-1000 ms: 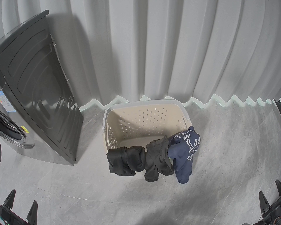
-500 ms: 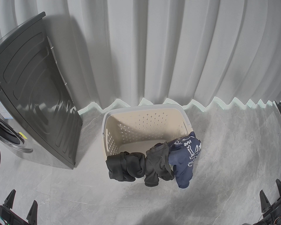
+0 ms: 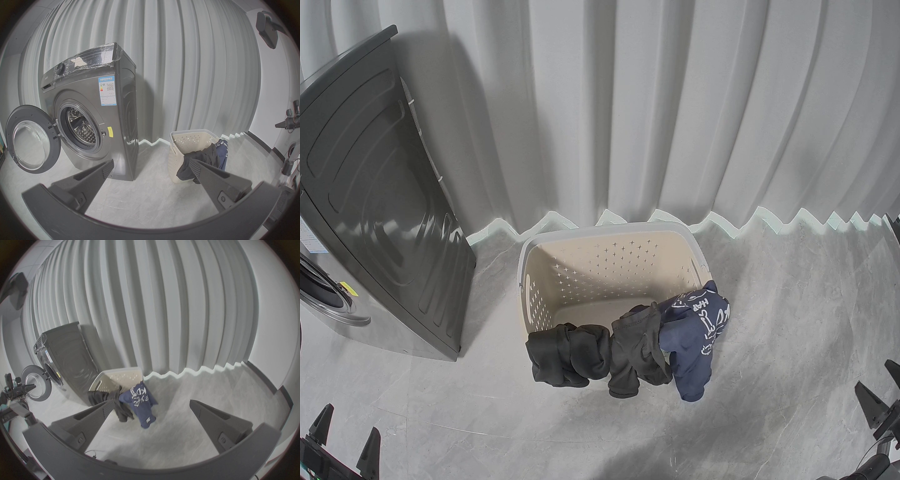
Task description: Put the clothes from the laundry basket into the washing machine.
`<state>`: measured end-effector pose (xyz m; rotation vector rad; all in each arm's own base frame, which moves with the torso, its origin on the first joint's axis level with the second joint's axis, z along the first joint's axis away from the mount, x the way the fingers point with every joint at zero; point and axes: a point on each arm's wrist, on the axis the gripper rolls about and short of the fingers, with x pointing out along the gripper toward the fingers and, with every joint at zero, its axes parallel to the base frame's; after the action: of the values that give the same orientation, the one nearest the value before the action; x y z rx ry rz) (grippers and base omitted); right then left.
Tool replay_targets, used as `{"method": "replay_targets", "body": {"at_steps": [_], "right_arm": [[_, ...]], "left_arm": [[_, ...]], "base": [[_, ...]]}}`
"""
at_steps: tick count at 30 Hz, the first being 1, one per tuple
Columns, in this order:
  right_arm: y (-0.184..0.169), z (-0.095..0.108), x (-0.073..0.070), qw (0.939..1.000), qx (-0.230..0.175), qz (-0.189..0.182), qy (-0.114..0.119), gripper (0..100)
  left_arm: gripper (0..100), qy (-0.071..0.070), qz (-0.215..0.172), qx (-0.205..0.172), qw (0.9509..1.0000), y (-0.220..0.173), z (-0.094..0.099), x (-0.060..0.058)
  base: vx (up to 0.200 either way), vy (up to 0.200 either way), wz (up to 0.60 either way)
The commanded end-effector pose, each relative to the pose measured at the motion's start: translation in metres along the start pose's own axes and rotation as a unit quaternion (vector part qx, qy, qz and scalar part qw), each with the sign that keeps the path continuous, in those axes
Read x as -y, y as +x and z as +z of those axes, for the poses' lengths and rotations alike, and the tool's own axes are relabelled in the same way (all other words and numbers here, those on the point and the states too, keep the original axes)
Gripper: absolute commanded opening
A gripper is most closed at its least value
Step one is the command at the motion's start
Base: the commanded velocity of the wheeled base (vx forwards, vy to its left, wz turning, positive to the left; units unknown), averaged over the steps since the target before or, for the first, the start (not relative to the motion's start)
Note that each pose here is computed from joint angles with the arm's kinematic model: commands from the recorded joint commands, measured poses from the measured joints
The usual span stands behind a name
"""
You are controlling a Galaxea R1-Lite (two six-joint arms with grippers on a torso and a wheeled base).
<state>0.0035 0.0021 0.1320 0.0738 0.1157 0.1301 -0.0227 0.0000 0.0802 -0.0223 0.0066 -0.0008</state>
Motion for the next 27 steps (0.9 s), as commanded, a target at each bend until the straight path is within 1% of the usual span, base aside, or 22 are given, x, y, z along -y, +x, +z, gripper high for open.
{"method": "replay_targets", "body": {"at_steps": [1, 3, 7, 11, 12, 14, 20, 24, 27], "right_arm": [[0.094, -0.003, 0.0, 0.9716, -0.228, 0.046, 0.046, 100], [0.105, -0.003, -0.001, 0.9716, -0.228, 0.049, 0.043, 100], [0.123, -0.011, -0.008, 0.9631, -0.257, 0.074, 0.033, 100], [0.139, -0.015, -0.013, 0.957, -0.275, 0.086, 0.029, 100], [0.139, -0.015, -0.013, 0.957, -0.275, 0.086, 0.029, 100], [0.157, -0.019, -0.017, 0.9545, -0.282, 0.092, 0.027, 100], [0.183, -0.031, -0.026, 0.9489, -0.297, 0.104, 0.018, 100], [0.196, -0.042, -0.031, 0.9429, -0.314, 0.11, 0.013, 100], [0.208, -0.048, -0.036, 0.9423, -0.313, 0.117, 0.01, 100]], "left_arm": [[100, 0.001, -0.001, 0.001, 1.0, 0.0, -0.004, 0.0], [100, 0.001, -0.001, 0.001, 1.0, 0.0, -0.004, 0.0], [100, 0.001, -0.001, 0.001, 1.0, 0.0, -0.004, 0.0], [100, 0.001, -0.001, 0.001, 1.0, 0.0, -0.004, 0.0], [100, 0.001, -0.001, 0.001, 1.0, 0.0, -0.004, 0.0], [100, 0.001, -0.001, 0.001, 1.0, 0.0, -0.004, 0.0], [100, 0.001, -0.001, 0.001, 1.0, 0.0, -0.004, 0.0], [100, 0.001, -0.001, 0.001, 1.0, 0.0, -0.004, 0.0], [100, 0.0, -0.001, 0.001, 1.0, 0.0, -0.004, 0.0]], "base": [[0.0, 0.0, 0.0], [0.0, 0.0, 0.0], [0.0, 0.0, 0.0], [0.0, 0.0, 0.0], [0.0, 0.0, 0.0], [0.0, 0.0, 0.0], [0.0, 0.0, 0.0], [0.0, 0.0, 0.0], [0.0, 0.0, 0.0]]}}
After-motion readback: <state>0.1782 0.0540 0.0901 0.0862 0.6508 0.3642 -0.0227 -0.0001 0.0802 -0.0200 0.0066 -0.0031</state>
